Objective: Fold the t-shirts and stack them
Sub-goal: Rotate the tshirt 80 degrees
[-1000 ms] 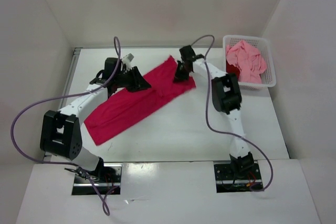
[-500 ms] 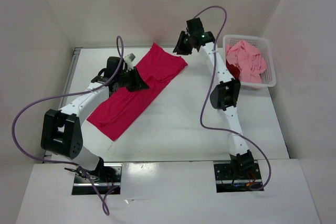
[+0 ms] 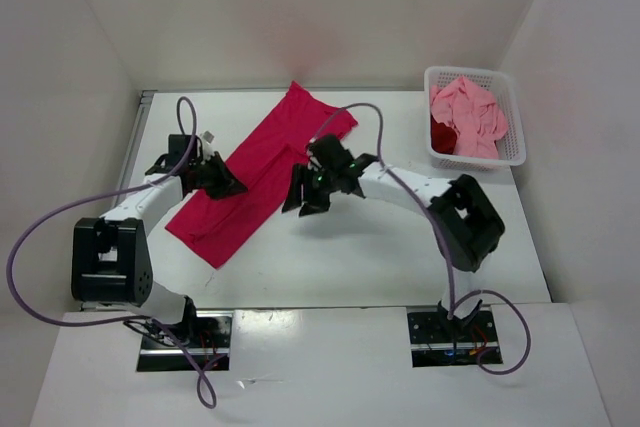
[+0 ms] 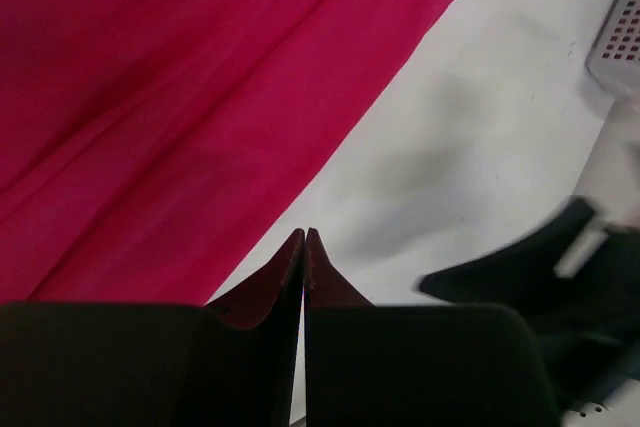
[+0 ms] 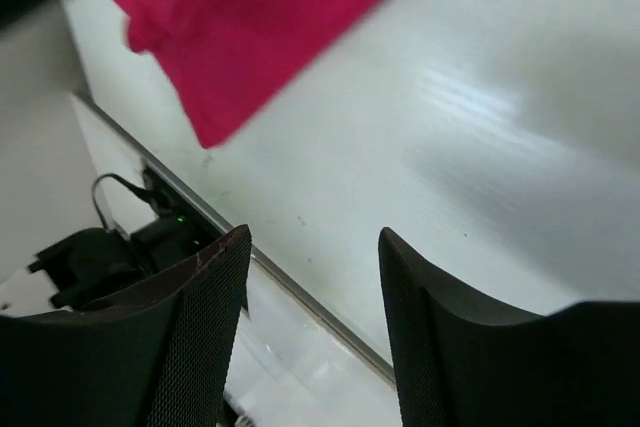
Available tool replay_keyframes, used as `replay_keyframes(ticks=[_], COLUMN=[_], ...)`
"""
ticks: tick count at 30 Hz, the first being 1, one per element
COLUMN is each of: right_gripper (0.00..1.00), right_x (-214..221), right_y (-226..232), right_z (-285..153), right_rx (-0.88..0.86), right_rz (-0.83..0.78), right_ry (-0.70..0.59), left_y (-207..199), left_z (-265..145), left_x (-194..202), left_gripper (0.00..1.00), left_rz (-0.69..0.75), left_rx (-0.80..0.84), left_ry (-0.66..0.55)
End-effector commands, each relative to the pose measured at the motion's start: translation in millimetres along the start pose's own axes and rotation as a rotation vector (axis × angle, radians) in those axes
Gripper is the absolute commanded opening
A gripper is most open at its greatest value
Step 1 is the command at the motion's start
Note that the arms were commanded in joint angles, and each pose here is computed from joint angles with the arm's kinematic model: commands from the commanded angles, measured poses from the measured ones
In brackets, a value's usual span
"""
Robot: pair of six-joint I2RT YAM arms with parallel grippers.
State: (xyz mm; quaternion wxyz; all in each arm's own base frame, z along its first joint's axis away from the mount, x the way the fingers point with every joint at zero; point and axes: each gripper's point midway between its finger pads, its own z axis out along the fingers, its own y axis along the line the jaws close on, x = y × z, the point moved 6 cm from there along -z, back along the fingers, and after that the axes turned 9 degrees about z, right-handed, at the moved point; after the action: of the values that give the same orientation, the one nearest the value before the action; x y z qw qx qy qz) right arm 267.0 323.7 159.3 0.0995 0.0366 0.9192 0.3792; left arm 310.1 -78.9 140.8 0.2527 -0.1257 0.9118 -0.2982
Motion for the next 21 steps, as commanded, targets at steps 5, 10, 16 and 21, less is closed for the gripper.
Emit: replay_keyframes(ticks=[5,10,16,21], right_gripper=[0.6,0.51,0.37,0.08], right_x=[-1.4,-12.2,-24.8,-35.4], right_y=[-4.8,-24.0,-32.9,-30.2], right_z=[73.6,107.4,143.8,144.4], right_rx=[-0.064,0.003,0.046,0.089], right_rz=[0.142,0.223,0.301,0.257], right_ry=[-0.022,-0.073,-0.081,-0.065], left_y=[-10.4,-2.1,3.4,-7.7], left_z=[-27.4,-26.9,-24.7,-26.8], left_x=[-11.8,-2.9,5.2,0.6], left_gripper=[0.07,0.07,0.08,0.11], left_rz=[0.033,0.032,0.027,0.092], left_rx=[0.006,-0.033,-0.045,-0.014], left_ry=[-0.103,-0.083,-0.058,-0.046])
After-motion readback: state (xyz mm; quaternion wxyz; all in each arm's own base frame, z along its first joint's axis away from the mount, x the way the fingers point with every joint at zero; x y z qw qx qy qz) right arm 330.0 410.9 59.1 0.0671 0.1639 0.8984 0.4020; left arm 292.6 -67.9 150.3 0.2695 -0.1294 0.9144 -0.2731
